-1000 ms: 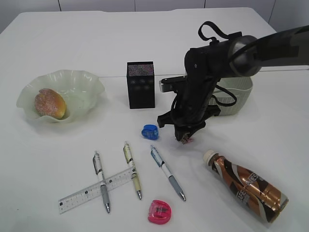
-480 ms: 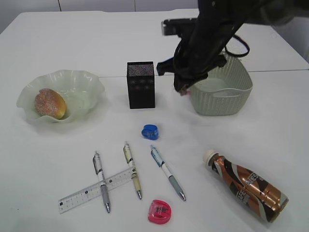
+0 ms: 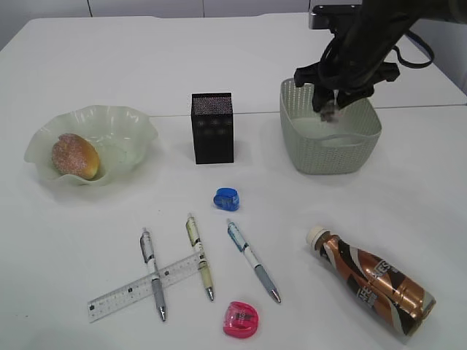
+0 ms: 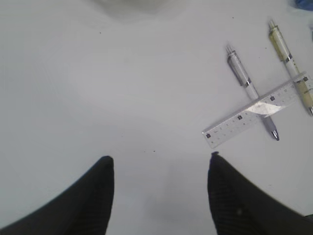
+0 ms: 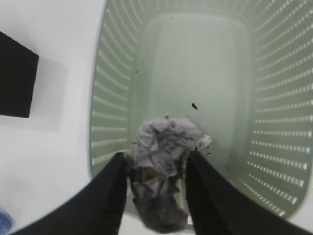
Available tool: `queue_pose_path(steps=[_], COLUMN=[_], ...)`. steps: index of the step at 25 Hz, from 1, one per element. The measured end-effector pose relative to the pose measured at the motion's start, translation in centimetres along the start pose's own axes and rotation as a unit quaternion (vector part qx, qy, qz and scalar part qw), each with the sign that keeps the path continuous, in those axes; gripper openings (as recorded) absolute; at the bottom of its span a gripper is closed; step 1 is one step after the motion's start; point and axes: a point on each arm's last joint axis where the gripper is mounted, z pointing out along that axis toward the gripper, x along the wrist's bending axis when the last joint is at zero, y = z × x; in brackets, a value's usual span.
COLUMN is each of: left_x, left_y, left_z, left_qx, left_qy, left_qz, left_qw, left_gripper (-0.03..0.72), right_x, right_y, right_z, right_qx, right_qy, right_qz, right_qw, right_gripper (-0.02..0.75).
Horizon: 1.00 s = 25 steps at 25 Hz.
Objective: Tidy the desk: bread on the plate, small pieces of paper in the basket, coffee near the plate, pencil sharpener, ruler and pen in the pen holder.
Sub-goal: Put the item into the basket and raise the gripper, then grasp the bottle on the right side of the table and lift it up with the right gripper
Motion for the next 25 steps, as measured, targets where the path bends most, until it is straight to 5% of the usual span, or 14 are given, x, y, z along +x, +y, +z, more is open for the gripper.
queue_pose_path(steps=[5,15,25], left_x=[0.0,0.2,0.2], left_y=[0.0,0.0,0.0], left_z=[0.0,0.0,0.0], left_qx=[0.0,-0.001,-0.003], left_qy=[0.0,0.009,0.009], left_qz=[0.0,0.006,0.006], left_qw=[1.0,1.0,1.0], left_gripper=[0.444,0.444,0.444], right_x=[-0.1,-0.1,-0.1], right_y=[-0.1,-1.6,-7.8], right_z=[-0.1,-5.1,-9.9], right_qx=[0.01,0.076,0.12], right_qy=[-0.002,0.011,0.033], right_qz=[0.0,-0.013,-0.034], right_qw=[1.0,0.997,0.992], right_gripper=[0.624,0.577,0.573])
